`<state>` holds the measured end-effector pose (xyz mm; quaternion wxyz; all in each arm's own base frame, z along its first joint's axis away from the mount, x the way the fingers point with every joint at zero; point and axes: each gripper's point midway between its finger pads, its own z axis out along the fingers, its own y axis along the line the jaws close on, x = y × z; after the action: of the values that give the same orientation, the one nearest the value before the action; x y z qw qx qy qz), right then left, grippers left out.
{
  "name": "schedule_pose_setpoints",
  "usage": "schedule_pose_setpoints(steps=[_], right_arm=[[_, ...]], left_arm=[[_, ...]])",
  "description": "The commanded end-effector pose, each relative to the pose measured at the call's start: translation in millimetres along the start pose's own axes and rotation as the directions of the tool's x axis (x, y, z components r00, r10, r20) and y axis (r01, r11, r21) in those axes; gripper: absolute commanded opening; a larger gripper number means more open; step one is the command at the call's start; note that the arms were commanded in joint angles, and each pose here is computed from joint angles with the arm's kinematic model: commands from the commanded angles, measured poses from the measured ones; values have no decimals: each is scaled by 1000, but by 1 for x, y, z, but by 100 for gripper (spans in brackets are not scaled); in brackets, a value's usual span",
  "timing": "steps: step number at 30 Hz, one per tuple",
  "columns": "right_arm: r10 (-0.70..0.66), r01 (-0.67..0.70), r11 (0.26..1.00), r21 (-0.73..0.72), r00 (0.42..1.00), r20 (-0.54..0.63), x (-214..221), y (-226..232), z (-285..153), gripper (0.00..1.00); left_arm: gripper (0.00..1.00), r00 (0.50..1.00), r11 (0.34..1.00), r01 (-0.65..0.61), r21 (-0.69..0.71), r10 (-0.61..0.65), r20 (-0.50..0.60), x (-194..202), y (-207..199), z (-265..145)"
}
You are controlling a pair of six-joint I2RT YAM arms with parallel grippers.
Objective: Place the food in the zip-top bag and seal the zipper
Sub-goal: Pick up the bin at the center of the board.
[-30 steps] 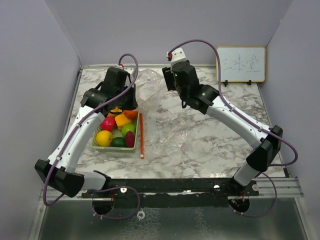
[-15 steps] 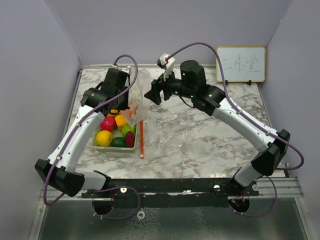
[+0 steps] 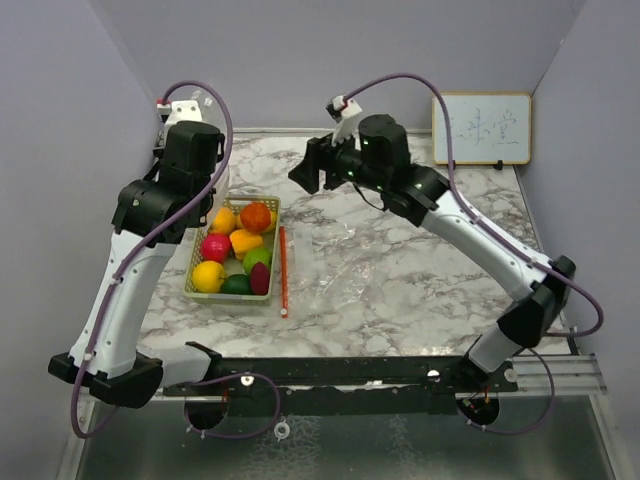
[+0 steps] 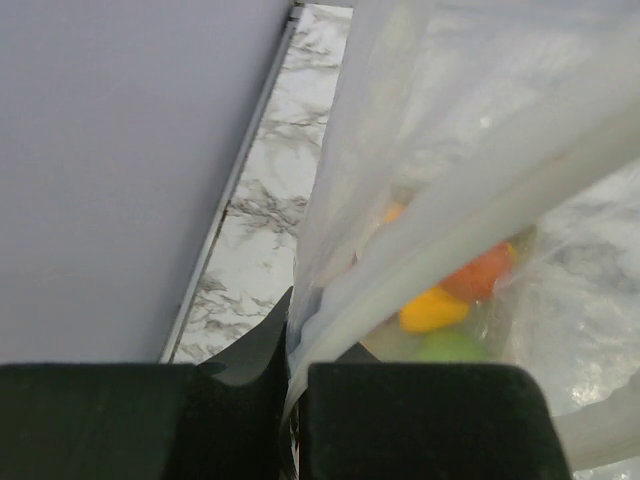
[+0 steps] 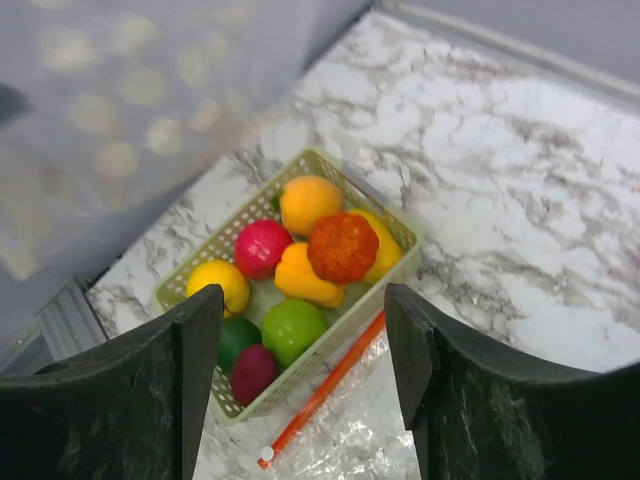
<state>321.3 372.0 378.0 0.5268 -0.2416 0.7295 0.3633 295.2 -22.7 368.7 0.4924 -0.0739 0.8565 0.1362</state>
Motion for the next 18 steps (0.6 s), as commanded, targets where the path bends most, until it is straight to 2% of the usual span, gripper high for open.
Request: schedule_pose_setpoints(steps=[1, 5, 7, 12, 18], right_arm=[[189, -142, 975, 169, 935, -301, 104, -35, 42, 63], [289, -207, 950, 232, 865, -410, 164, -40, 69, 60], [307, -218, 945, 243, 848, -432, 181, -38, 80, 59], [295, -204, 951, 231, 824, -484, 209, -28, 106, 59], [316, -222, 947, 233, 778, -542, 243, -18, 125, 53]], left_arm=[[0, 995, 979, 55, -198, -38, 88, -12, 55, -25], [0, 994, 980, 64, -190, -46, 98, -10, 57, -28], [0, 994, 981, 63, -185, -46, 96, -7, 57, -27], [0, 993, 983, 74, -166, -56, 108, -8, 58, -31], [0, 992, 985, 72, -157, -54, 112, -4, 61, -35]])
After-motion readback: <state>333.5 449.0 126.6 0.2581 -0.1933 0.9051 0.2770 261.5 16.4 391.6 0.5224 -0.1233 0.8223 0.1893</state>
